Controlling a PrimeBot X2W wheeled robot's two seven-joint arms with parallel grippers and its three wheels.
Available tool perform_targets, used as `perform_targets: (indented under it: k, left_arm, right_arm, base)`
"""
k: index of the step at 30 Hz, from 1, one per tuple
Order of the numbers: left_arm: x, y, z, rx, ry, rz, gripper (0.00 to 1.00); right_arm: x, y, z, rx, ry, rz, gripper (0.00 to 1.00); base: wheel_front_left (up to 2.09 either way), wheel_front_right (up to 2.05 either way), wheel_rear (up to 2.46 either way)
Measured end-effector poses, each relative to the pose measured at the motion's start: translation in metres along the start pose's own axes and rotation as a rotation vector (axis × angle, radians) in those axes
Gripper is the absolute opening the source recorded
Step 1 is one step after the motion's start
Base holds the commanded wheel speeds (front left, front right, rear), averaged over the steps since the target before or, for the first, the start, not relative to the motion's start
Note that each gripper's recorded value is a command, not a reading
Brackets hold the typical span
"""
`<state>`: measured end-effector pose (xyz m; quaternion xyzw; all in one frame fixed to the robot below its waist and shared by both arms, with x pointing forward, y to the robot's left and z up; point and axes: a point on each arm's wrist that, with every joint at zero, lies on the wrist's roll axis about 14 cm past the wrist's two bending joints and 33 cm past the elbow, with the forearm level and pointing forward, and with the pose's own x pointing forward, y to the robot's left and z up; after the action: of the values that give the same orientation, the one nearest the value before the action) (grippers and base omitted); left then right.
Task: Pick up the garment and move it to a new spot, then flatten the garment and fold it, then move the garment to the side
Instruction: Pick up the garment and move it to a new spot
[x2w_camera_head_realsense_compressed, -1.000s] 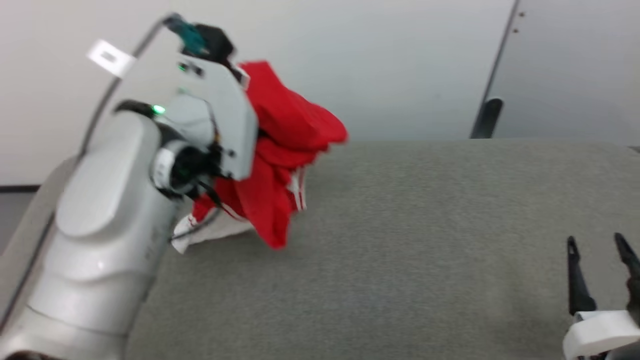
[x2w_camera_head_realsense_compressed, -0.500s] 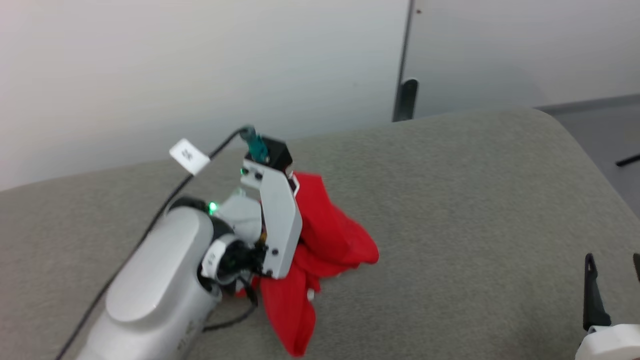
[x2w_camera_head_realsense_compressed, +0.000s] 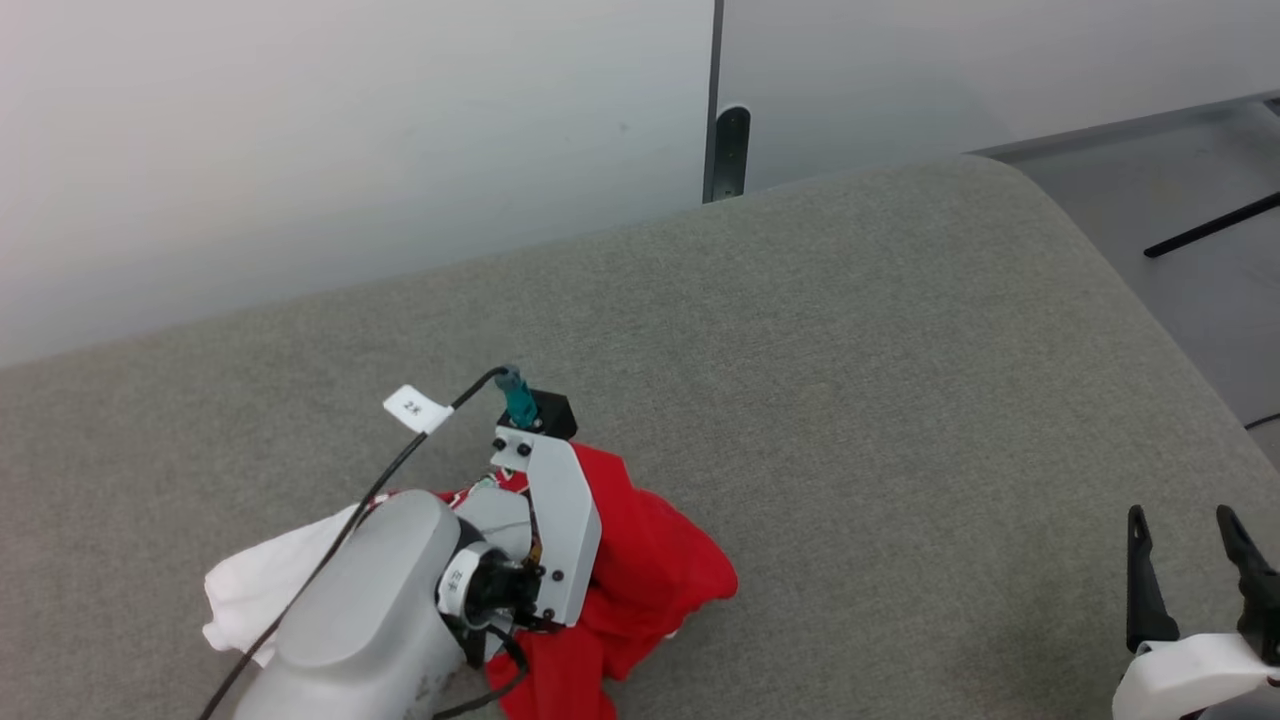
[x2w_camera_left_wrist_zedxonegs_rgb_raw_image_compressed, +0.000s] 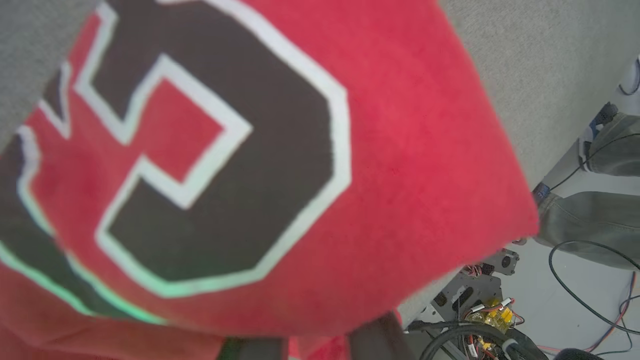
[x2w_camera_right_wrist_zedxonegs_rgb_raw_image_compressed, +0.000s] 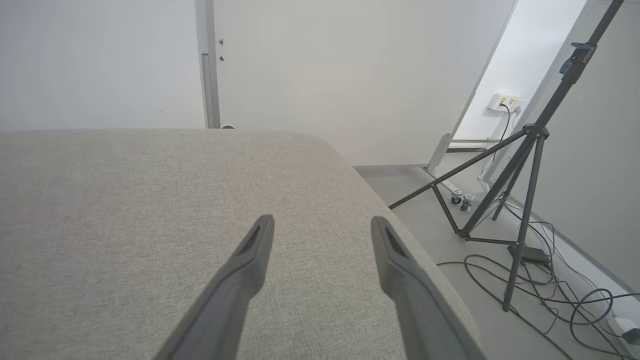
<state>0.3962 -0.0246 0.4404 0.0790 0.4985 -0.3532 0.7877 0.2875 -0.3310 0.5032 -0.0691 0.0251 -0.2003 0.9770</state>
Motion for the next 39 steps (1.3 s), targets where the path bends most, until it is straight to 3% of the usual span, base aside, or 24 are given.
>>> perform_targets:
  k: [2,3,4,7,8,11,12,28,39]
  left_arm:
    - [0.003,0.000,-0.001,-0.006,0.001,-0.006,0.00]
    - [0.003,0.000,0.000,0.002,-0.002,-0.002,0.09]
    - [0.002,0.001,0.001,0.003,-0.006,0.000,0.26]
    - [-0.002,0.001,0.003,0.007,-0.015,0.006,0.49]
    - [-0.005,0.001,0.004,0.008,-0.020,0.006,0.65]
    - [-0.013,0.005,0.008,0.029,-0.036,0.032,0.97]
    - [-0.017,0.006,0.010,0.029,-0.049,0.034,1.00]
    - [-0.084,0.014,0.034,0.056,-0.331,0.104,1.00]
    - [-0.152,0.035,0.045,0.072,-0.699,0.192,1.00]
  right_arm:
    - [0.001,0.002,-0.002,0.008,0.004,0.004,1.00]
    - [0.001,0.003,-0.001,0.011,-0.001,0.007,1.00]
    - [0.001,0.004,-0.001,0.013,-0.001,0.010,1.00]
    - [0.001,0.007,-0.001,0.020,-0.005,0.021,1.00]
    - [0.001,0.009,0.000,0.021,-0.008,0.026,1.00]
    - [0.002,0.016,0.004,0.022,-0.018,0.048,1.00]
    - [0.002,0.018,0.005,0.023,-0.022,0.054,1.00]
    - [0.002,0.056,0.038,0.034,-0.137,0.176,1.00]
    - [0.003,0.085,0.055,0.048,-0.209,0.269,1.00]
  base:
    - [0.00,0.00,0.00]
    - [0.00,0.00,0.00]
    - [0.00,0.00,0.00]
    - [0.00,0.00,0.00]
    - [0.00,0.00,0.00]
    - [0.00,0.00,0.00]
    - [0.00,0.00,0.00]
    - [0.00,0.00,0.00]
    - [0.00,0.00,0.00]
